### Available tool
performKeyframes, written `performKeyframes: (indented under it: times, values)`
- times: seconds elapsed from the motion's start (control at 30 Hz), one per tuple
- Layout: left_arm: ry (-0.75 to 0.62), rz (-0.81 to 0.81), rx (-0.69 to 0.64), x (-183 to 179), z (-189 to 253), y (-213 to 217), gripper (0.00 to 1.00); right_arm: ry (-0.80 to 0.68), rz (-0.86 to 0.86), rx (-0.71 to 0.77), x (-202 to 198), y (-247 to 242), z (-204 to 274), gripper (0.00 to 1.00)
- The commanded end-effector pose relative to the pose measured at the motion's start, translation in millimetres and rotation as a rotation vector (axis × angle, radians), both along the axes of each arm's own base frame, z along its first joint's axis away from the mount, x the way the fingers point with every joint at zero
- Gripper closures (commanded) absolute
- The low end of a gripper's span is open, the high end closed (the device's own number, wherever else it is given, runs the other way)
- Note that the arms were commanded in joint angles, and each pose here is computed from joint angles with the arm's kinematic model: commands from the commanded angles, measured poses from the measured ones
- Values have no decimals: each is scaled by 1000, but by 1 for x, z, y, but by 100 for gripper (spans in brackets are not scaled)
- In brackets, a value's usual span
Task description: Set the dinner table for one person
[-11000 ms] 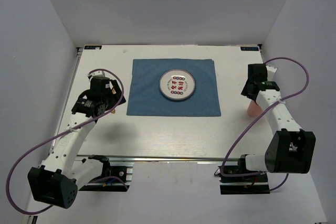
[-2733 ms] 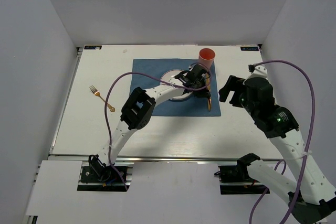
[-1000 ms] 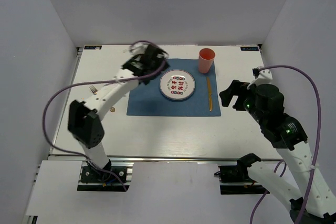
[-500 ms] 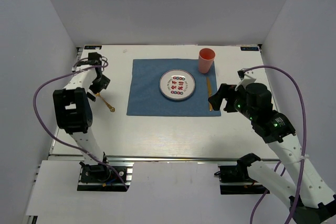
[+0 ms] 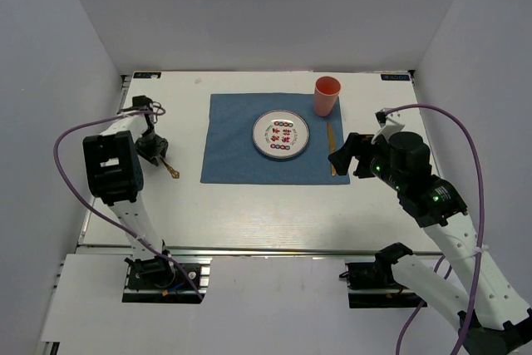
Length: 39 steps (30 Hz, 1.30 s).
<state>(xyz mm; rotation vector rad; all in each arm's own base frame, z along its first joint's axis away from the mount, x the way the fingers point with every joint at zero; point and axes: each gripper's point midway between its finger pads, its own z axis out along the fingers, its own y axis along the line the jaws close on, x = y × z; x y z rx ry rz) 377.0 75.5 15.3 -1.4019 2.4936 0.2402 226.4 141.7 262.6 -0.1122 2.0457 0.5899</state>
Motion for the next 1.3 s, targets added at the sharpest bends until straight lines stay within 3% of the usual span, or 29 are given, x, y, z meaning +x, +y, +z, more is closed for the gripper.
performKeyframes:
  times: [0.0,0.03,0.13,0.17,0.3,0.4,0.47,0.57,0.7,0.87,1.03,1.27]
  values:
    - [-15,-6,-44,-7,-15,0,54,-72,8,36,3,2,24,11]
    - [-3,3,-51,-12,-20,1,56,-73,9,34,3,2,25,11]
    - [8,-9,-77,-13,-23,1,84,-87,7,39,3,2,32,11]
    - [10,-14,-79,-13,-19,4,100,-92,4,39,3,1,34,11]
    - [-118,-182,10,22,45,2,100,-107,-2,35,2,-2,38,11]
    - [-371,-373,-8,51,109,-20,100,-126,6,27,1,-3,38,11]
    - [-537,-556,-116,67,141,-65,100,-131,4,7,2,-5,36,11]
    - [-646,-843,-233,73,166,-130,100,-136,30,-22,1,-4,31,11]
    - [-558,-993,-263,77,139,-178,100,-174,172,-5,-14,12,36,11]
    - [-369,-1086,-210,74,98,-212,100,-166,168,-27,-19,7,36,11]
    - [-234,-1089,-145,70,70,-207,100,-170,180,-31,-25,5,38,11]
    - [-173,-1098,-129,63,53,-211,100,-163,193,-29,-29,6,34,11]
